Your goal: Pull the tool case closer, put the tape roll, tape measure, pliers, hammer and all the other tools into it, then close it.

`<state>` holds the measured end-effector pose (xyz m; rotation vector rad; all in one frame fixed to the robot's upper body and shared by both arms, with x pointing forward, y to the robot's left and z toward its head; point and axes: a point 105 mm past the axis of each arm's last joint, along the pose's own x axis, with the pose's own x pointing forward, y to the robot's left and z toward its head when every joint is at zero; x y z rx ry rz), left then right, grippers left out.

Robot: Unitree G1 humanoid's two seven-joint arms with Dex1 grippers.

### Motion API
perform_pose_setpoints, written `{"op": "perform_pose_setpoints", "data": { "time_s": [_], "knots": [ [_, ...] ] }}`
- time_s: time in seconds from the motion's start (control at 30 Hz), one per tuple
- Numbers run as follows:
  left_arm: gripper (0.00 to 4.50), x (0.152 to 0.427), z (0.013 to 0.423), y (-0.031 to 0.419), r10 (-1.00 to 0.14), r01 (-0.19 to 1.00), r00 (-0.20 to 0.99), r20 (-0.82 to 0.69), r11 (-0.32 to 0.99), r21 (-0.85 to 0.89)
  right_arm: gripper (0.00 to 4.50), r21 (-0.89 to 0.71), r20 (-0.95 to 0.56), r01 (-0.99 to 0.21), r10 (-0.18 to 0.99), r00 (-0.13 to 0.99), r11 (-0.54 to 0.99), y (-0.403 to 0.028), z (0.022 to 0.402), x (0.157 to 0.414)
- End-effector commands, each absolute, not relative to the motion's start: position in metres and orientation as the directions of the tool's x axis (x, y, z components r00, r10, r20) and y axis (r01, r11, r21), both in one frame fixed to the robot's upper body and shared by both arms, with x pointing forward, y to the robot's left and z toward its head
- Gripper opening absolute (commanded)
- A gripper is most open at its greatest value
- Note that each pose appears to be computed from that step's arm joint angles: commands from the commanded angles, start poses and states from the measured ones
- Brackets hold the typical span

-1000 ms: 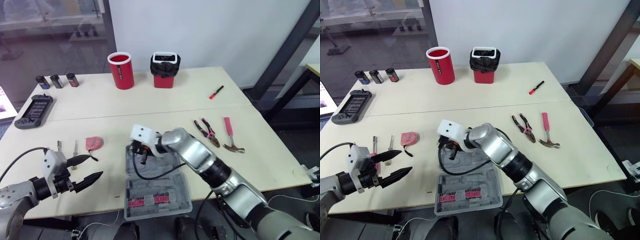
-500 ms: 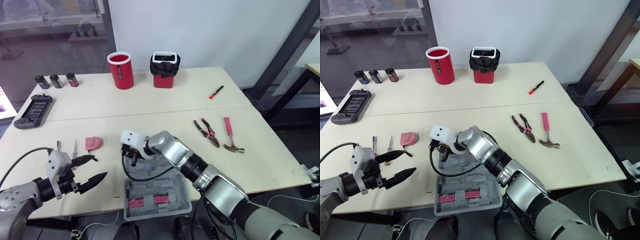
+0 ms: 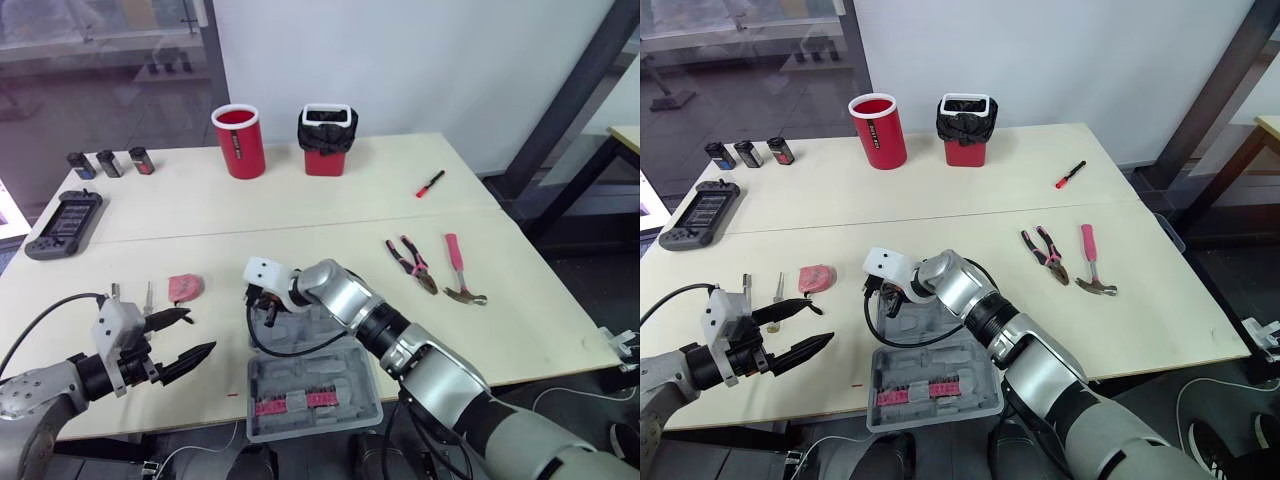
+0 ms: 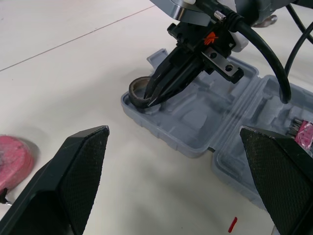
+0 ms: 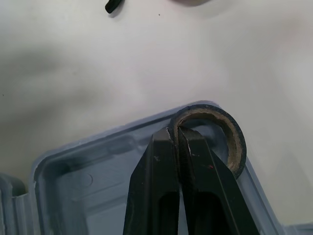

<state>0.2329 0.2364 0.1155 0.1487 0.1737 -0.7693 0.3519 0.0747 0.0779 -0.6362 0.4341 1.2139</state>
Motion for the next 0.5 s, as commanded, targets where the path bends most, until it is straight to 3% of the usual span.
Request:
{"op": "perform_pose_setpoints", "data": {
  "time_s": [0.03, 0.5],
  "knots": [
    [4.50, 0.2330, 0.1224, 0.2324, -0.691, 0.713, 0.697, -0.191, 0.695, 0.089, 0.05, -0.223, -0.583, -0.954, 0.758, 0.294, 0.199, 0.0846, 0.0888, 0.3486],
    [4.50, 0.2346, 0.1202, 0.2333, -0.692, 0.714, 0.697, -0.188, 0.695, 0.088, 0.05, -0.214, -0.591, -0.961, 0.760, 0.272, 0.178, 0.0894, 0.0848, 0.3429]
  ]
}}
